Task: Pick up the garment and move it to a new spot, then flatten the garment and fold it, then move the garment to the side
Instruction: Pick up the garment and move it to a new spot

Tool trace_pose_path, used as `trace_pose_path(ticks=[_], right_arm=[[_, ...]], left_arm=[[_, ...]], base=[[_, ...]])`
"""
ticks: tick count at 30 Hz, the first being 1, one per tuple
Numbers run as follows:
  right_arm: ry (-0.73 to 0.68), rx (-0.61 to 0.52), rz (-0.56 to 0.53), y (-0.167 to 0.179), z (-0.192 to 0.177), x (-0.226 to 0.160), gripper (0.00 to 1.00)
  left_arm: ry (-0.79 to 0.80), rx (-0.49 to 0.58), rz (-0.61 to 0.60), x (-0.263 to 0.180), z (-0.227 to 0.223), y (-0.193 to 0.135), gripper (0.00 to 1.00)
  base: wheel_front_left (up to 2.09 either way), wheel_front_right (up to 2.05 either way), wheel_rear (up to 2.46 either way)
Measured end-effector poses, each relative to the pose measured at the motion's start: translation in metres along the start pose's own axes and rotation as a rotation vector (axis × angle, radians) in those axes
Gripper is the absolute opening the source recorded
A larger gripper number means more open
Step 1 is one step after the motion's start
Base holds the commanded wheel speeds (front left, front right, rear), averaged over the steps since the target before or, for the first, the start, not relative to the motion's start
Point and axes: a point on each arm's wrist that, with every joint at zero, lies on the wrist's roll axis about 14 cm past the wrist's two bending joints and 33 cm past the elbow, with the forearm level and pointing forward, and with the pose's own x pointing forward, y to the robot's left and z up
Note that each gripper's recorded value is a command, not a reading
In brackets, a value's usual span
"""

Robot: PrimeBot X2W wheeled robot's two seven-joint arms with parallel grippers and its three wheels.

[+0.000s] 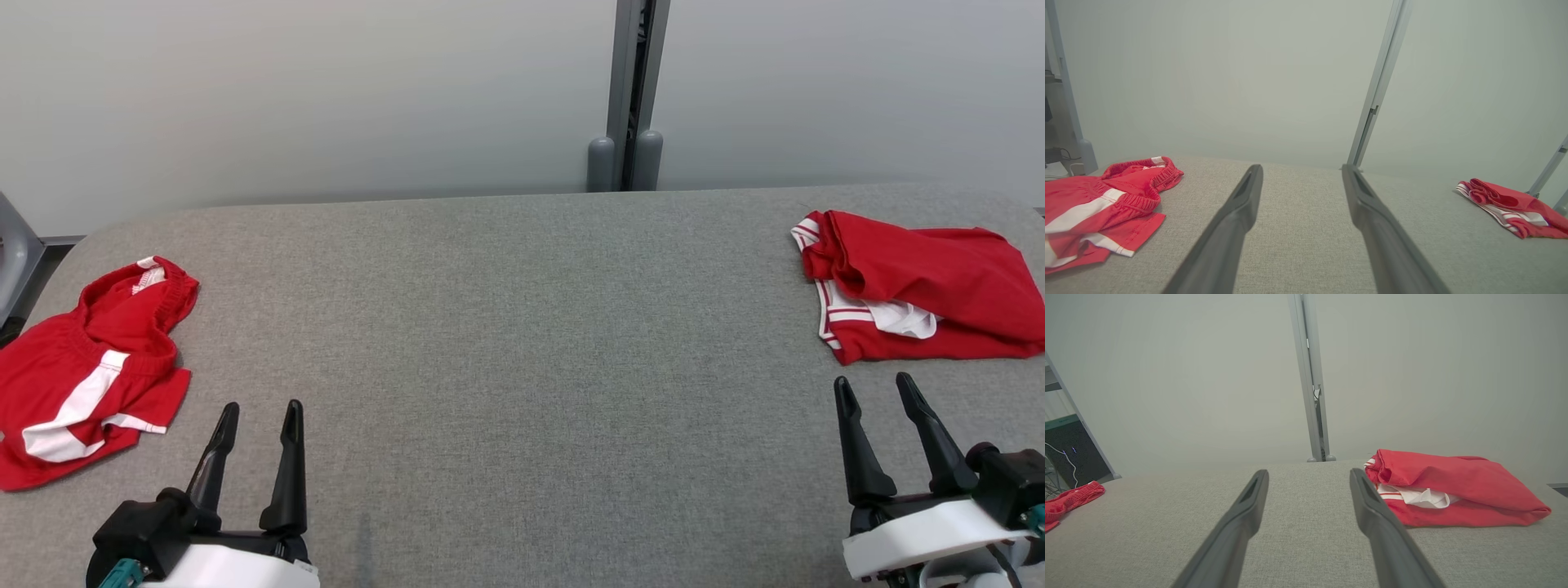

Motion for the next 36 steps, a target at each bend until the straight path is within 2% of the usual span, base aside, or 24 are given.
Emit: trace_pose_path(ticks=[21,36], right_arm=[[0.013,0.009,0.030,0.010,-0.005,0.005,1.00],[0.055,0.038,0.204,0.070,-0.020,0.026,1.00]], left_arm=[[0.012,0.001,0.018,-0.006,-0.005,0.006,1.00],[-0.024,0.027,0.168,-0.041,0.010,0.052,1.00]], base=[[0.00,0.00,0.00],[0.00,0.00,0.00]])
